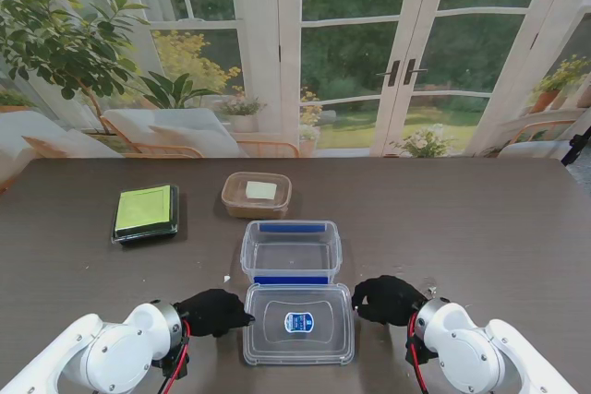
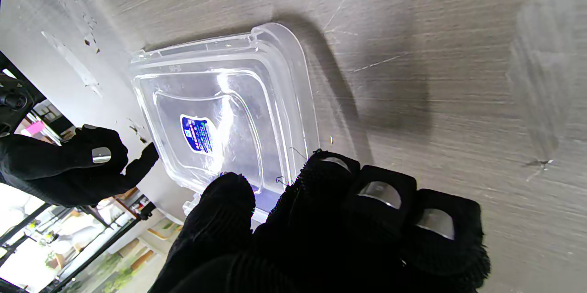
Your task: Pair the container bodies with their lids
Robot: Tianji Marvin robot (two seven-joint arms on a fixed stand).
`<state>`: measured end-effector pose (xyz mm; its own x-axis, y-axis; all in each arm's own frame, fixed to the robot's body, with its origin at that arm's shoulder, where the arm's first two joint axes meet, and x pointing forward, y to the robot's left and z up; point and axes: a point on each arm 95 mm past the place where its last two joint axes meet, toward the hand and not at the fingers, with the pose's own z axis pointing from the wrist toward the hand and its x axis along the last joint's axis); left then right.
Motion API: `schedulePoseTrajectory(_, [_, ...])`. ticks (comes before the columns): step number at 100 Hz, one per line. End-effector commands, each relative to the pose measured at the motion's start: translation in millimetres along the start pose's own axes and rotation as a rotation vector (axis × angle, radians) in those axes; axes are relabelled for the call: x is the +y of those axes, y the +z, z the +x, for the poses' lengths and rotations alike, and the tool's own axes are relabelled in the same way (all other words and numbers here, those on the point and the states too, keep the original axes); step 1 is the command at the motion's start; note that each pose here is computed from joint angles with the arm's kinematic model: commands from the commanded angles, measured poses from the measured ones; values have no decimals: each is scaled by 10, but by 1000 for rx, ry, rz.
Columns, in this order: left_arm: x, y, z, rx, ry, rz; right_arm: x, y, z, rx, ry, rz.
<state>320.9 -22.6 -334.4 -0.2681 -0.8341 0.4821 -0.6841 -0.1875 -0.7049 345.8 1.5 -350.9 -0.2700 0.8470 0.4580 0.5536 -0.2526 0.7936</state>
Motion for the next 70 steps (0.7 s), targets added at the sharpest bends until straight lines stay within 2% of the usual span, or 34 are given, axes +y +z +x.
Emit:
schedulePoseTrajectory(1, [9, 7, 57, 21, -3, -7, -22, -1, 88, 21, 3, 8])
schedulePoseTrajectory(70, [-78, -10, 38, 49, 35, 46, 111, -12, 208, 39, -6, -59])
